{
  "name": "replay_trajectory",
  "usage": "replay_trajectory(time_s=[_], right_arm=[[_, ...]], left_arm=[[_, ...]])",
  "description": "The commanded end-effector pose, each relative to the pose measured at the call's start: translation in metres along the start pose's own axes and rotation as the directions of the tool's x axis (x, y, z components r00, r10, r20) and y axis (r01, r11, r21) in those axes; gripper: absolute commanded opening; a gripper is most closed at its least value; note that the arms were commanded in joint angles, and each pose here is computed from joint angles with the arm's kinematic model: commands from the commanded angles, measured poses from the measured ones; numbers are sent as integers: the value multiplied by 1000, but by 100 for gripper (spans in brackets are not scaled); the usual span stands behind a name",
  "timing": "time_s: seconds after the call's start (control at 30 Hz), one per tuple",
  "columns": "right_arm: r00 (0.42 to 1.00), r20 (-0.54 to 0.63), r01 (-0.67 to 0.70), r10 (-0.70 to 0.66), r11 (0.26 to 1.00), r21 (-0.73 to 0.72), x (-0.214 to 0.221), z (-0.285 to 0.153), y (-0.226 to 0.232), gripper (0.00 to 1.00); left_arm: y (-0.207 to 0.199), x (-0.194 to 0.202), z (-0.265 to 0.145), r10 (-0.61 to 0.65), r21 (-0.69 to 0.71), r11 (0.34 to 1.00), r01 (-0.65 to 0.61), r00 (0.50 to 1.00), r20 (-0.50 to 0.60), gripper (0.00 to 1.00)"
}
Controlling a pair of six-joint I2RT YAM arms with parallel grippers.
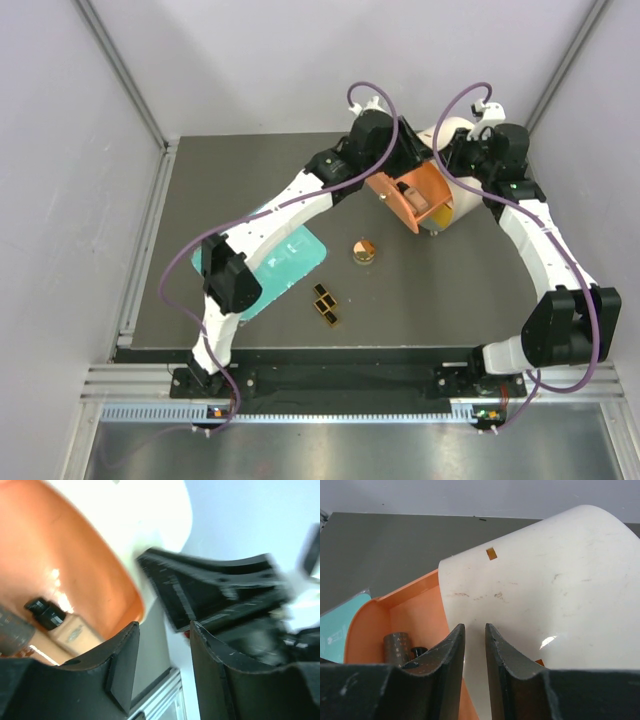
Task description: Organize the makeup
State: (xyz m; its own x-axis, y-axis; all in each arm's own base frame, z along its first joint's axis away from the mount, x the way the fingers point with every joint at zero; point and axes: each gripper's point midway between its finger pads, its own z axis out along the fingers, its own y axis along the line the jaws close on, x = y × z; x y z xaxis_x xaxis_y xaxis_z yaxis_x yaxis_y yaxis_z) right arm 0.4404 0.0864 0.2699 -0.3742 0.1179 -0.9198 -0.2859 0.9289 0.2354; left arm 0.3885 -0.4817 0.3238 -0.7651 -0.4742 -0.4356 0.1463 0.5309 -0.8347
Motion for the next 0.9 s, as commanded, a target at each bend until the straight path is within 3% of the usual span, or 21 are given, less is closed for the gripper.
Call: replay_trajectory(time_s=[0.0, 0.1, 0.23, 0.53, 0.87], right_arm=[[882, -454, -83, 130, 989, 122, 143, -15, -21, 25], [881, -455, -82, 130, 989, 124, 143, -15, -22, 25], [882, -454, -78, 125, 990, 121, 142, -15, -22, 25], [881, -458, -71, 117, 991, 117, 141, -16, -22, 25], [876, -467, -68, 116, 991, 118, 144, -16, -22, 25]], left_arm=[[-80, -61, -63, 33, 207, 975, -75, 979, 201, 49], [-75, -73, -79, 63, 167, 980, -103, 971, 231, 46], [-35, -76, -100, 86, 59, 993, -102, 967, 239, 43], [44, -50, -132, -45, 3, 999, 45, 984, 173, 42], [84, -19, -113, -187, 8, 982, 187, 979, 84, 41]])
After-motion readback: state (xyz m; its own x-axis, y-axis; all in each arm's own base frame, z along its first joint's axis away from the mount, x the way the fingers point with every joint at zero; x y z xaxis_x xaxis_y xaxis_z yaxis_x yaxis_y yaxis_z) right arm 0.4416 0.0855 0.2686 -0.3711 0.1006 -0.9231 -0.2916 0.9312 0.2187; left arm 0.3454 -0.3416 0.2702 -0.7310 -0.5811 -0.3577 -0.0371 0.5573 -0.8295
